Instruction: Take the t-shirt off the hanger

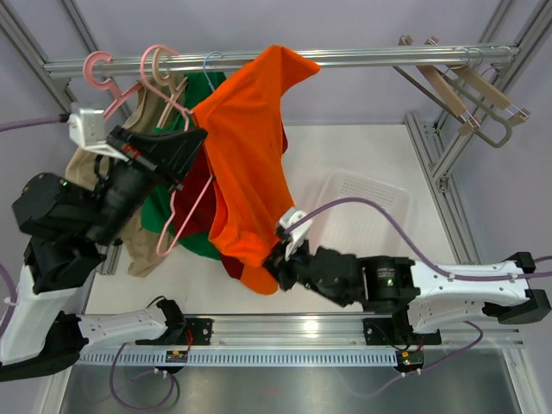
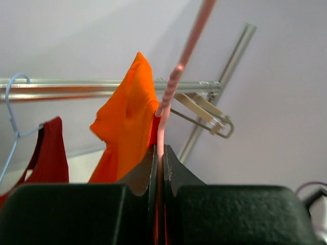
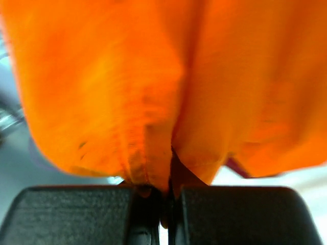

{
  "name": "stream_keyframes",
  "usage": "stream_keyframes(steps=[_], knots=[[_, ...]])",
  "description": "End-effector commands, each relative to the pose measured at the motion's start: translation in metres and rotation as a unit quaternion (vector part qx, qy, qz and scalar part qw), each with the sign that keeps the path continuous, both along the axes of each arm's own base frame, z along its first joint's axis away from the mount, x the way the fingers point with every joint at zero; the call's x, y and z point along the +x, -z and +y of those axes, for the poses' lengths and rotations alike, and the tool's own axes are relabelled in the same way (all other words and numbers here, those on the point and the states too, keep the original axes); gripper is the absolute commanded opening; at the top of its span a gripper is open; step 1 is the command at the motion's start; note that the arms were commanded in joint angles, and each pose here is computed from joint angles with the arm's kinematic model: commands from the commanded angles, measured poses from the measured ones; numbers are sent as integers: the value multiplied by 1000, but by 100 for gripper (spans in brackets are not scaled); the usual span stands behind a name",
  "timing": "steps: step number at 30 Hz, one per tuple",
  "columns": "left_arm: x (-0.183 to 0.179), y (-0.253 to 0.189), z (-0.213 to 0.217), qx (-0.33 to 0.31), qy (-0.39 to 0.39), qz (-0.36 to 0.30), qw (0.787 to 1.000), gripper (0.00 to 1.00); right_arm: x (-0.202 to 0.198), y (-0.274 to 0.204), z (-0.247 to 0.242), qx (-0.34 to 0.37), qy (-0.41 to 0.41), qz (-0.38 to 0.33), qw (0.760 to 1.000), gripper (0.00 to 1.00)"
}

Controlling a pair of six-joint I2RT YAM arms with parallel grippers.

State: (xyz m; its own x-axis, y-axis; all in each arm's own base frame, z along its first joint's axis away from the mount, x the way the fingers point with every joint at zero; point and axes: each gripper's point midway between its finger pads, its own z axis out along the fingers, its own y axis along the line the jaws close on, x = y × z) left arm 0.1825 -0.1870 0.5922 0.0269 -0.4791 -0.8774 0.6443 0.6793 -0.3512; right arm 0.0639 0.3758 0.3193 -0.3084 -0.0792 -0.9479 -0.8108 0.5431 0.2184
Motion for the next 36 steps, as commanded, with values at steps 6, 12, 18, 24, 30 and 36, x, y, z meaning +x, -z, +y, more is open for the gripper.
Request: stream_keyframes(steps=[6, 12, 18, 24, 30, 36], knots=[[-69, 36, 37, -61, 110, 24, 992, 0, 106, -99, -81, 34, 132, -117, 984, 0], [-104, 50, 24, -62, 211, 38, 975, 0, 129, -128, -70, 101, 60, -146, 982, 0], [-131, 42, 25, -68, 274, 30, 959, 0, 143, -112, -57, 156, -7, -130, 979, 4], [-149, 38, 23, -68, 320, 31, 945, 0, 170, -80, -53, 139, 13, -101, 985, 99], [-152, 40, 20, -66, 332, 37, 940, 0, 168, -71, -16, 159, -56, -87, 982, 100], [-141, 50, 25, -61, 296, 43, 952, 0, 119, -99, -12, 238, -172, -89, 952, 22]])
